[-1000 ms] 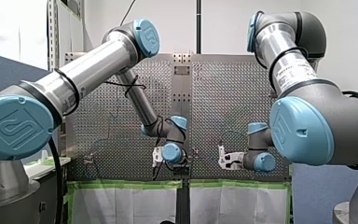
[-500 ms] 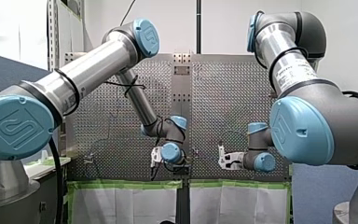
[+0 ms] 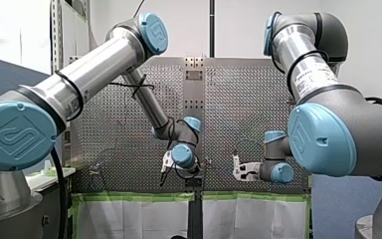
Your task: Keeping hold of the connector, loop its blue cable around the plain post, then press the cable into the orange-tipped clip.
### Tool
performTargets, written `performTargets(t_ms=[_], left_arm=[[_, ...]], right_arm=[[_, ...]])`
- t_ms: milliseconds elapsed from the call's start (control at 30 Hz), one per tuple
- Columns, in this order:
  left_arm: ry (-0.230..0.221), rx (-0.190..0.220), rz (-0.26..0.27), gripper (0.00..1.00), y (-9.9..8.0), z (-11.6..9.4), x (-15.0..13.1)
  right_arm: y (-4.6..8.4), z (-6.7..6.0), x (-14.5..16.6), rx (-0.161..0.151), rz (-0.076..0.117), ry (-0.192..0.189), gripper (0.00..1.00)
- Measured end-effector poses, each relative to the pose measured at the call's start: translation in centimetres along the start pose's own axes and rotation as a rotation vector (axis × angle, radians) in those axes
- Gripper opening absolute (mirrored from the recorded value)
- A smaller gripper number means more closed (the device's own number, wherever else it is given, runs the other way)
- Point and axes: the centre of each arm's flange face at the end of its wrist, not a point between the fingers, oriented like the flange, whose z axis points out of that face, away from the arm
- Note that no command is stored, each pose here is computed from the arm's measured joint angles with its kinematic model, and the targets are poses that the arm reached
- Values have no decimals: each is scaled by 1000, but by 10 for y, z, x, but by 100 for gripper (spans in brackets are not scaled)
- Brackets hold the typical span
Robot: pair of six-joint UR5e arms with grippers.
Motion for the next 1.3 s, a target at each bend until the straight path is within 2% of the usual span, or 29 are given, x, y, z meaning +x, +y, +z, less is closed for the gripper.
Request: performTargets(t_ms=[133,433,800,1000,1133,1300], left_arm=[[1,9,18,99,-3,-13,-21],[13,-11,-14,99,-2,-29,-57],[10,-2,56,99,-12,-25,-97],[15,-56,76,99,2,-13,-118],[25,-92,100,99,20,-1,-132],[35,-115,123,99,40,13,-150]], right_arm=[[-1,0,0,2,0,1,0],[-3,1,1,11,-1,5,0],[-4,1,1,17,-3,7,0],[-5,2,1,19,-5,11,0],[-6,2,1,20,-6,12,0],[-7,2,1,22,-6,12,0]])
